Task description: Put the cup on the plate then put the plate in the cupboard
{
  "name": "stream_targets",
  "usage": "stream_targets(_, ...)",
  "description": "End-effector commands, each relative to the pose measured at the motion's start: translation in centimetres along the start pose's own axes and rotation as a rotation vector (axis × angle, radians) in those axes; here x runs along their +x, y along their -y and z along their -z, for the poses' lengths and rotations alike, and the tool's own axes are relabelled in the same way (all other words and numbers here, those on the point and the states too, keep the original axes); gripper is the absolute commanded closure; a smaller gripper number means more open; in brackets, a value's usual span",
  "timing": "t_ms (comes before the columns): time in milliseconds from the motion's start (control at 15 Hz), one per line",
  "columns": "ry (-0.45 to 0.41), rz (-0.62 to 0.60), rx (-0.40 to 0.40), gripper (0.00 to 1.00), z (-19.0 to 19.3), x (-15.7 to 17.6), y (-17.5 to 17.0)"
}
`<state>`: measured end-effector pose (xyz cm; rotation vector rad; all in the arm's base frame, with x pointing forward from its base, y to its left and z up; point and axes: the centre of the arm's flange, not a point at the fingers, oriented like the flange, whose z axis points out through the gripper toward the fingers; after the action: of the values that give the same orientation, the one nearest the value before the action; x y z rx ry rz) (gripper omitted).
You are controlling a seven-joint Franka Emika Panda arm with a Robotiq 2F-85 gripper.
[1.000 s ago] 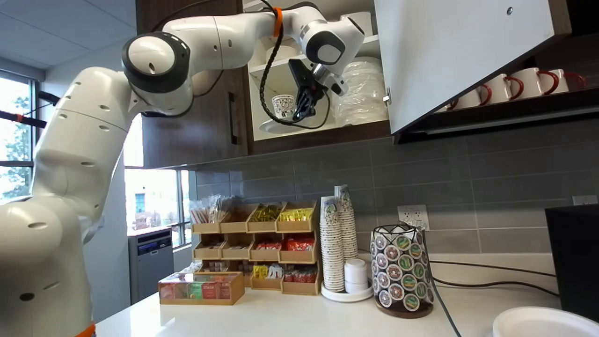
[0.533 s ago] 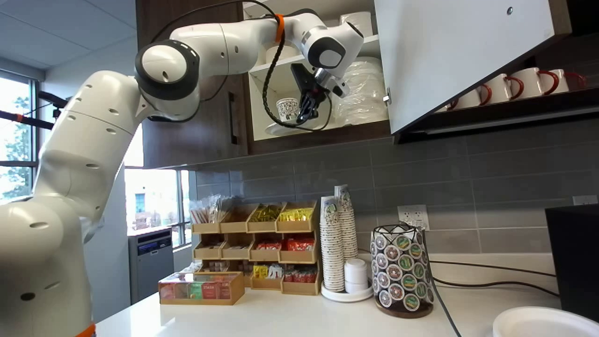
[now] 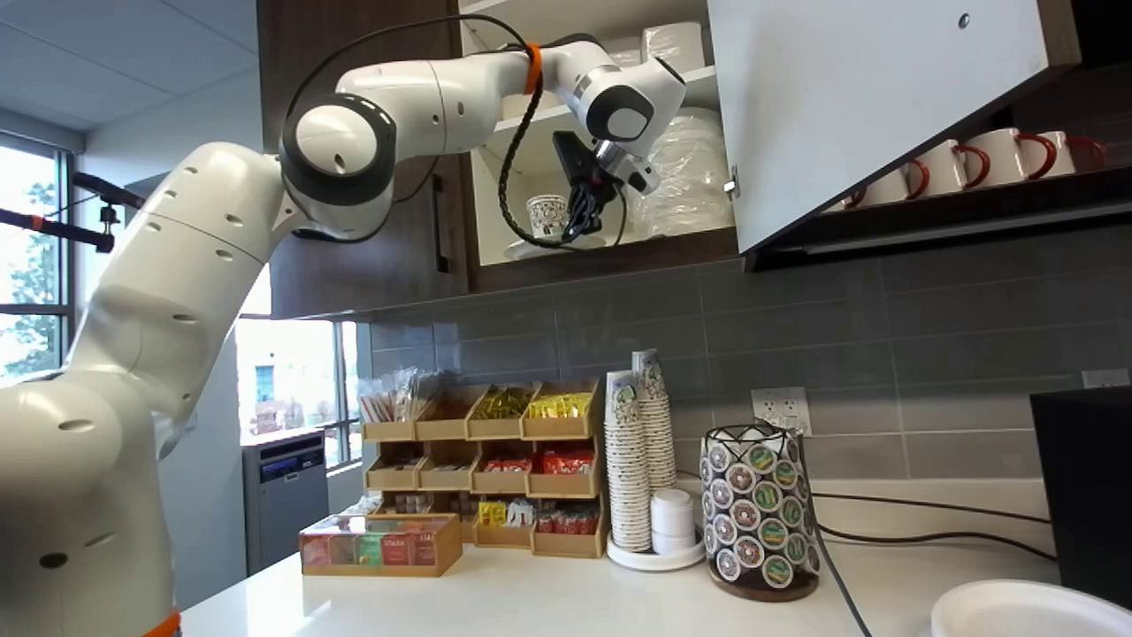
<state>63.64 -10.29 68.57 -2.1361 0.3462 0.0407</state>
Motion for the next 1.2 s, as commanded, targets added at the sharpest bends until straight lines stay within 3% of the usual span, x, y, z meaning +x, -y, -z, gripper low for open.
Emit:
stream_targets(0, -0.009, -0.037, -0.026, 0.97, -0.4, 1.5, 1.3)
stream_targets(400, 0.002, -0.046, -0.027, 0.97, -1.3, 1.8, 2.1)
stream_targets(467, 0.004, -0.04, -0.036, 0.76, -1.4, 1.8, 2.2)
stream_targets(1133, -0.091, 0.019, -0.06, 0.04, 2.3, -0.7, 2.3)
